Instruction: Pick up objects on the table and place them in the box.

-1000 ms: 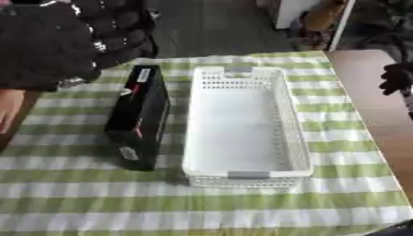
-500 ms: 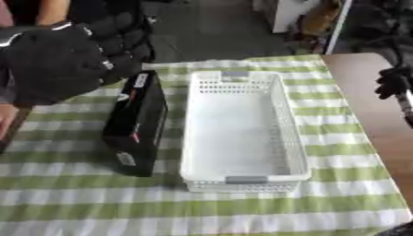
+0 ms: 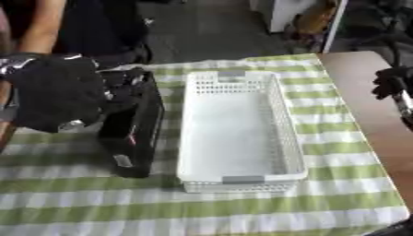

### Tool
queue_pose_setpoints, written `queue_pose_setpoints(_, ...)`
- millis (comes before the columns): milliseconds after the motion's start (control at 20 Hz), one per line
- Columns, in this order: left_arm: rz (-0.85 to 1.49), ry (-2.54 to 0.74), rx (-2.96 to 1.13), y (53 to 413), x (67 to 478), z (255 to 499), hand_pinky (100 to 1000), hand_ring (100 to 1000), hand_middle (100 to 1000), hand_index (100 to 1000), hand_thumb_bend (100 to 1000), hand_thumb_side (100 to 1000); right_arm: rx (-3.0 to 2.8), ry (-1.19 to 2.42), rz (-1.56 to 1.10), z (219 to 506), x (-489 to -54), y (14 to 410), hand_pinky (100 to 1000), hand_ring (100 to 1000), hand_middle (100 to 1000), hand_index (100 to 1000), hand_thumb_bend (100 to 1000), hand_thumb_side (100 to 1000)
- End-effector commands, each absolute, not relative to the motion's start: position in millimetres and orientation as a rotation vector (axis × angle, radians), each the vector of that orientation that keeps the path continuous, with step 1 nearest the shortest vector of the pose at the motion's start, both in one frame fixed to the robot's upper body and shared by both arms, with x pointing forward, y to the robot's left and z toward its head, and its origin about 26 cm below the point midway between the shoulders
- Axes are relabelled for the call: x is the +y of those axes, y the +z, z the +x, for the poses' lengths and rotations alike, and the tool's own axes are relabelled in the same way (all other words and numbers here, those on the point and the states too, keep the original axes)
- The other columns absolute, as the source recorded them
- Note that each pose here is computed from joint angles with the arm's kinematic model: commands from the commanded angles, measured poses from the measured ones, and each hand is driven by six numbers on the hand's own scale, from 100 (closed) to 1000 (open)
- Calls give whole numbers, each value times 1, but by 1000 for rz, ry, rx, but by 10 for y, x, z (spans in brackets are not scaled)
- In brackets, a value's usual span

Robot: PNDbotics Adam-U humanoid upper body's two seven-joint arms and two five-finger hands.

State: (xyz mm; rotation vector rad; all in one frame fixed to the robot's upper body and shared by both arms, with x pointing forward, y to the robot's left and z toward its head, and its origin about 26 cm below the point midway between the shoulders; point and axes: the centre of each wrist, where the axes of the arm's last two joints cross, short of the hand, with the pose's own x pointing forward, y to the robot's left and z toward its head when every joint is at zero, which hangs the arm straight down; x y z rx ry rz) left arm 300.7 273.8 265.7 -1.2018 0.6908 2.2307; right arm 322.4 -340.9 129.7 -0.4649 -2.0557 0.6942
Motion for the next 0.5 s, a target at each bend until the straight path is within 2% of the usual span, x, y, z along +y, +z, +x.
queue_pose_setpoints(50,-1215,2262,655,2764,2836,3000,1000,1000,959,1000,1000,740,-2065,717,-496,3218,-3480,1395,511,549,577,721,252,772)
queue_pose_setpoints(250,-1256,2280,613,2773,2873,2989,1000,1000,973,1000,1000,722,-2063,718,-497,3216,-3489,1391,511,548,575,721,253,771)
queue_pose_setpoints(500,-1394,2260,540,2809,2908,2975,1000,1000,1000,1000,1000,822,-2058,718,-499,3214,-3501,1381,511,548,575,721,253,770)
